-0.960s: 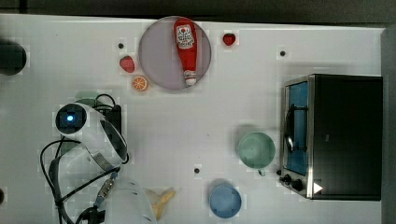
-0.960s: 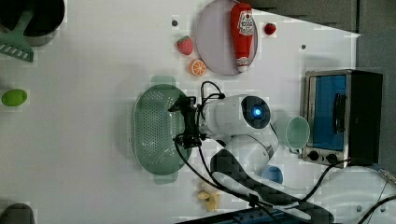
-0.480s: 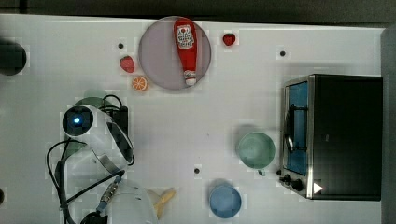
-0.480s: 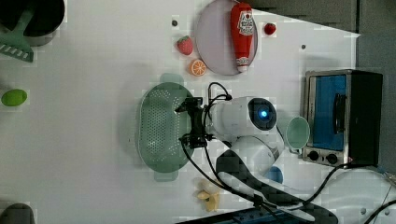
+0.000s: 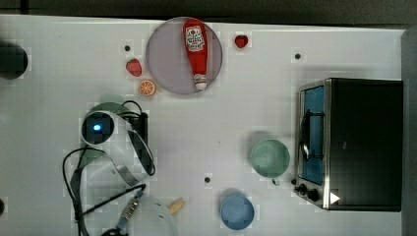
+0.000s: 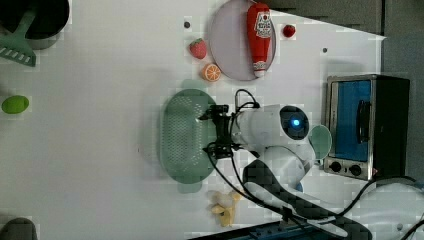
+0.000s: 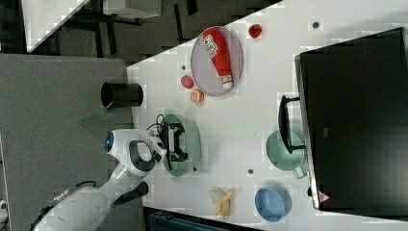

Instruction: Drag strainer left to right.

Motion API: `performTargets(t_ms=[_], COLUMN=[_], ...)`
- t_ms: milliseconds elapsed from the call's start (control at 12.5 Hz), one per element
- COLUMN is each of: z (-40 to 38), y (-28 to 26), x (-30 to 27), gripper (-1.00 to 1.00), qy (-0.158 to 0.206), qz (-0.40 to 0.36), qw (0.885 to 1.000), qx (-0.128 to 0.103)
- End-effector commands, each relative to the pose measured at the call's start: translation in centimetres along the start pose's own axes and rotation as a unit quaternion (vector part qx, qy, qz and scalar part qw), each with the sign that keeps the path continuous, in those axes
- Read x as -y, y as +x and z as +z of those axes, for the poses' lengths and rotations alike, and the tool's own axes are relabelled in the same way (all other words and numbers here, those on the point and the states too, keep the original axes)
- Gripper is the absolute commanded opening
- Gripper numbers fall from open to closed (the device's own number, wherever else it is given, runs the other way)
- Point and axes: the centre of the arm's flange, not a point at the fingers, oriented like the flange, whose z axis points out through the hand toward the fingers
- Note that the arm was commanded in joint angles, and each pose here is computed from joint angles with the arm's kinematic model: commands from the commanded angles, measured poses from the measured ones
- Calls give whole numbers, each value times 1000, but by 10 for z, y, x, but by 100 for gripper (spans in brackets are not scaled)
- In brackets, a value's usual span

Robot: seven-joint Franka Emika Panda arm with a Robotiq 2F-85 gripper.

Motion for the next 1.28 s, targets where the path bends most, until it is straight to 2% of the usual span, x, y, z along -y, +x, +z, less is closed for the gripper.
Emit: performTargets(t_ms=[80,560,1040,1280], z=[-18,-19,-21,-19], y=[54,113,171,195], x=[12,16,18,17], gripper=[100,100,100,100], qy=[9,6,5,4], qz=[10,-18,0,-19], qw=[1000,1000,999,999], qx=[-10,-19,-32,-36])
